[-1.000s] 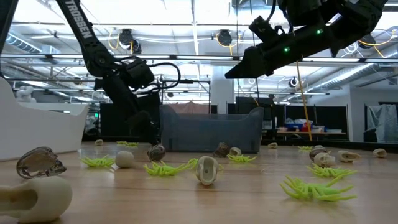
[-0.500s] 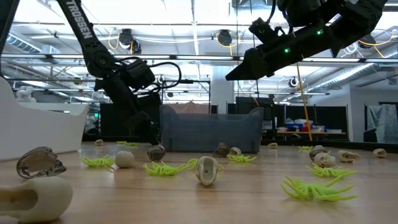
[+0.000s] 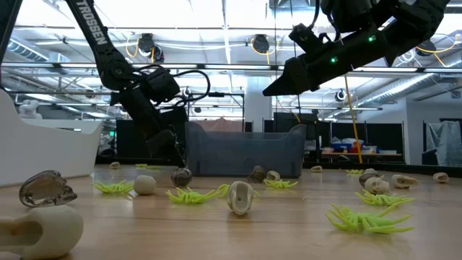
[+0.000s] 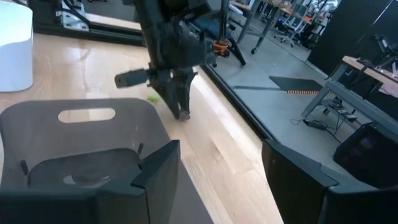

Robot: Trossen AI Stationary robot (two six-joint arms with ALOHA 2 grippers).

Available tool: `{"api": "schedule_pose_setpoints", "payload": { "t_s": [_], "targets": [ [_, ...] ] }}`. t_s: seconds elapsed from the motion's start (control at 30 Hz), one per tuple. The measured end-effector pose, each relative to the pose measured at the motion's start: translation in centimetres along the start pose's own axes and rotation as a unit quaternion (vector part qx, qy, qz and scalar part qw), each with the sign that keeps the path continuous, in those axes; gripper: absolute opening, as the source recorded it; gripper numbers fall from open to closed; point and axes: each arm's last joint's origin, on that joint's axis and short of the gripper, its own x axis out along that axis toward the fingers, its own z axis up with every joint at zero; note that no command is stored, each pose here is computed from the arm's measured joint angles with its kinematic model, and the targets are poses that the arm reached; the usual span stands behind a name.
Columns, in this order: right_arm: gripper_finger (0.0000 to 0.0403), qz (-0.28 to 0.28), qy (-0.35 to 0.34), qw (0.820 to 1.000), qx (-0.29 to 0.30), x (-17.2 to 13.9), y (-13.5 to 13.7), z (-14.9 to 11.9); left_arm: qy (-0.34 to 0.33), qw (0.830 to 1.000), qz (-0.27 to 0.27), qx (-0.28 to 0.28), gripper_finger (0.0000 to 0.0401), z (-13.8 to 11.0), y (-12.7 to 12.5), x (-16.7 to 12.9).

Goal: Sort Halloween decoration
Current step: Put the black skull toy into the black bin

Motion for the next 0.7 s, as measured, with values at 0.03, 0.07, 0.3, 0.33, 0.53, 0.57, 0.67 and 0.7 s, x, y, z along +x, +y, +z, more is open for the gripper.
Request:
{"api": "schedule_pose_setpoints", "payload": {
  "t_s": [0.03, 0.07, 0.3, 0.33, 0.53, 0.57, 0.67, 0.7],
  "targets": [
    [0.0214, 0.001, 0.004, 1.0, 0.001, 0.0, 0.0, -0.1, -0.004, 1.0, 0.001, 0.0, 0.0047, 0.1, 0.0, -0.2],
    [0.0214, 0.001, 0.006, 1.0, 0.002, 0.0, 0.0, -0.1, -0.008, 1.0, 0.003, 0.001, 0.0046, 0.3, 0.1, -0.4],
    [0.0214, 0.003, 0.018, 1.0, 0.01, 0.0, 0.1, -0.4, -0.039, 0.999, 0.009, 0.007, 0.0045, 1.3, 0.3, -1.8],
    [0.0214, 0.003, 0.02, 1.0, 0.01, 0.0, 0.1, -0.4, -0.043, 0.999, 0.005, 0.008, 0.0045, 1.4, 0.3, -2.0],
    [0.0214, 0.005, 0.034, 0.999, 0.003, 0.0, 0.1, -0.7, -0.091, 0.995, -0.023, 0.015, 0.0045, 2.6, 0.2, -4.2],
    [0.0214, 0.006, 0.038, 0.999, 0.0, 0.0, 0.1, -0.8, -0.104, 0.994, -0.029, 0.019, 0.0045, 2.9, 0.1, -4.7],
    [0.0214, 0.006, 0.048, 0.999, -0.007, -0.1, 0.1, -1.0, -0.142, 0.989, -0.038, 0.033, 0.0045, 3.9, -0.3, -6.5],
    [0.0214, 0.005, 0.05, 0.999, -0.008, -0.1, 0.1, -1.1, -0.158, 0.986, -0.037, 0.042, 0.0045, 4.3, -0.5, -7.2]
  ]
}}
